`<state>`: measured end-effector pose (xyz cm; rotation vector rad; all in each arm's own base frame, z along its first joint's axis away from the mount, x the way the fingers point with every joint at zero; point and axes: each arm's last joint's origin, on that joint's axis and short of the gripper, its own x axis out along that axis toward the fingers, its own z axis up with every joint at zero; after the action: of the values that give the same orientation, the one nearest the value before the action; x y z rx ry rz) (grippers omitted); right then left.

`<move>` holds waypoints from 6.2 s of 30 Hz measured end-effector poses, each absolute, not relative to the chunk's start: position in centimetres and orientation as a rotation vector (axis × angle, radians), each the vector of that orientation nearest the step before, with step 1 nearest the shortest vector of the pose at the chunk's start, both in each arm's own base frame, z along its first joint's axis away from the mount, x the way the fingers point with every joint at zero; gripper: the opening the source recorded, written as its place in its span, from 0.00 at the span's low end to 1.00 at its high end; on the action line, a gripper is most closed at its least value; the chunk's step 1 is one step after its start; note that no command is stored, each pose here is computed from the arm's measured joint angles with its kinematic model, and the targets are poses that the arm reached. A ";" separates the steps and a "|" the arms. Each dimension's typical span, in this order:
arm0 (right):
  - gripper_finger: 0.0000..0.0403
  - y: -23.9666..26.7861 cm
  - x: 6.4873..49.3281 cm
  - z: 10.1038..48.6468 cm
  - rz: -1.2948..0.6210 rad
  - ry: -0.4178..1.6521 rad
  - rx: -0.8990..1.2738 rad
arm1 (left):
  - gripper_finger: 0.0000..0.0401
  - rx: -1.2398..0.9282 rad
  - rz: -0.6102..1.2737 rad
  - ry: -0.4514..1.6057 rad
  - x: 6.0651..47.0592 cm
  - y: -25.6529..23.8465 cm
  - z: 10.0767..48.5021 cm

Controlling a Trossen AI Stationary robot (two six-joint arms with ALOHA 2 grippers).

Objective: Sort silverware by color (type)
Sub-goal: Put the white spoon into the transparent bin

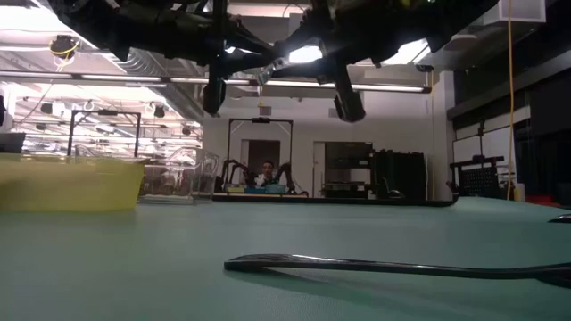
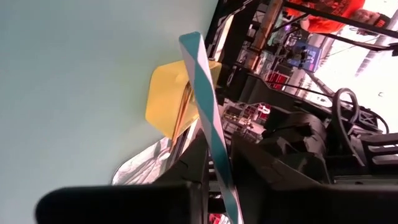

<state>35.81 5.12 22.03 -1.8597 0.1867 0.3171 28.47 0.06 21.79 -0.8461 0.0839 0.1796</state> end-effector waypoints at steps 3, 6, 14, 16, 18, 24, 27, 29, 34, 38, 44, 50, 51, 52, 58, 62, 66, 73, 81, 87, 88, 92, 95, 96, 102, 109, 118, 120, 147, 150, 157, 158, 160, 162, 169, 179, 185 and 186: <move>0.15 5.1 35.8 21.9 0.326 0.206 -1.862 | 0.03 -0.845 0.182 0.088 28.5 0.1 21.7; 0.17 5.0 35.7 21.8 0.332 0.213 -1.862 | 0.03 -0.844 0.182 0.088 28.5 0.1 21.7; 0.25 5.0 35.7 21.8 0.333 0.216 -1.863 | 0.03 -0.844 0.185 0.090 28.5 0.1 21.7; 0.27 5.0 35.7 21.8 0.333 0.216 -1.863 | 0.03 -0.844 0.185 0.090 28.5 0.1 21.7; 0.28 5.0 35.7 21.8 0.333 0.216 -1.863 | 0.03 -0.844 0.186 0.089 28.5 0.1 21.7; 0.29 5.0 35.7 21.8 0.330 0.222 -1.865 | 0.03 -0.839 0.202 0.081 28.5 0.1 21.7; 0.29 5.0 35.7 21.8 0.320 0.233 -1.856 | 0.03 -0.837 0.214 0.075 28.4 0.2 21.7; 0.29 5.0 35.7 21.8 0.308 0.246 -1.831 | 0.03 -0.837 0.220 0.071 28.4 0.3 21.7; 0.29 4.9 35.7 21.8 0.292 0.259 -1.762 | 0.03 -0.838 0.236 0.063 28.4 0.8 21.7; 0.29 4.9 35.7 21.8 0.294 0.260 -1.758 | 0.03 -0.839 0.253 0.054 28.4 1.3 21.7; 0.29 5.1 35.7 21.7 0.322 0.254 -1.752 | 0.03 -0.830 0.308 0.036 28.3 2.5 21.6; 0.29 5.1 35.6 21.5 0.323 0.280 -1.674 | 0.03 -0.811 0.337 0.027 28.2 3.5 21.6; 0.29 5.0 35.6 21.5 0.318 0.284 -1.653 | 0.03 -0.811 0.343 0.024 28.2 3.7 21.6; 0.29 5.0 35.6 21.5 0.314 0.288 -1.634 | 0.03 -0.811 0.350 0.019 28.2 4.0 21.7; 0.29 5.0 35.6 21.4 0.304 0.312 -1.561 | 0.03 -0.756 0.416 -0.007 27.9 5.3 21.8; 0.29 4.9 35.5 21.3 0.280 0.349 -1.512 | 0.03 -0.704 0.528 -0.060 27.4 6.7 22.2; 0.29 4.6 35.4 21.1 0.222 0.424 -1.477 | 0.03 -0.649 0.644 -0.109 26.7 8.1 22.7; 0.29 4.4 35.3 20.9 0.147 0.507 -1.437 | 0.03 -0.612 0.894 -0.225 25.1 10.8 23.4; 0.29 4.0 35.1 20.7 0.035 0.613 -1.413 | 0.03 -0.515 1.161 -0.330 22.3 12.9 25.4; 0.29 3.9 35.0 20.7 0.002 0.625 -1.377 | 0.03 -0.488 1.363 -0.387 20.2 13.1 26.6; 0.29 3.9 35.0 20.7 0.002 0.625 -1.377 | 0.03 -0.491 1.398 -0.394 20.0 13.0 26.6; 0.29 3.9 35.0 20.7 0.002 0.625 -1.376 | 0.03 -0.530 1.519 -0.372 19.4 13.0 25.5; 0.29 3.9 35.0 20.7 0.003 0.622 -1.369 | 0.03 -0.605 1.581 -0.348 19.0 13.0 24.1; 0.29 3.9 35.0 20.7 0.000 0.621 -1.357 | 0.03 -0.629 1.605 -0.337 18.8 13.0 23.5; 0.29 3.9 35.0 20.6 -0.015 0.619 -1.303 | 0.03 -0.772 1.709 -0.348 17.7 13.8 21.4; 0.29 3.9 35.0 20.6 -0.011 0.621 -1.299 | 0.03 -0.894 1.722 -0.328 17.6 15.1 20.0; 0.29 3.9 35.0 20.5 -0.004 0.631 -1.302 | 0.04 -1.004 1.771 -0.324 17.6 16.4 17.8; 0.29 3.9 34.9 20.5 -0.004 0.631 -1.302 | 0.04 -1.001 1.786 -0.309 17.6 16.6 17.4; 0.29 3.9 35.0 20.5 -0.003 0.632 -1.302 | 0.04 -1.035 1.836 -0.186 17.0 17.3 15.8; 0.29 3.9 35.0 20.5 -0.003 0.632 -1.302 | 0.04 -1.034 1.839 -0.182 17.0 17.3 15.8; 0.29 3.9 35.0 20.5 -0.003 0.632 -1.302 | 0.05 -1.036 1.838 -0.181 17.0 17.3 15.8; 0.29 3.9 35.0 20.5 -0.003 0.632 -1.302 | 0.06 -1.038 1.836 -0.180 17.0 17.3 15.8; 0.29 3.9 35.0 20.5 -0.003 0.632 -1.302 | 0.08 -1.038 1.835 -0.179 17.0 17.3 15.8; 0.29 3.9 35.0 20.5 -0.003 0.632 -1.302 | 0.10 -1.039 1.835 -0.179 17.0 17.3 15.8; 0.29 3.9 35.0 20.5 -0.003 0.632 -1.302 | 0.12 -1.037 1.833 -0.172 17.0 17.3 15.8; 0.29 3.9 34.9 20.5 -0.003 0.632 -1.302 | 0.22 -1.064 1.820 -0.157 16.9 17.4 15.7; 0.29 3.9 34.9 20.5 -0.004 0.633 -1.303 | 0.25 -1.076 1.811 -0.147 17.0 17.4 15.7; 0.29 3.9 34.9 20.5 -0.008 0.635 -1.303 | 0.24 -1.075 1.808 -0.146 17.0 17.3 15.7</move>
<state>34.94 3.89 20.49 -1.3030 0.6355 -0.0078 17.03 17.33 15.72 -1.0753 -0.1461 1.8079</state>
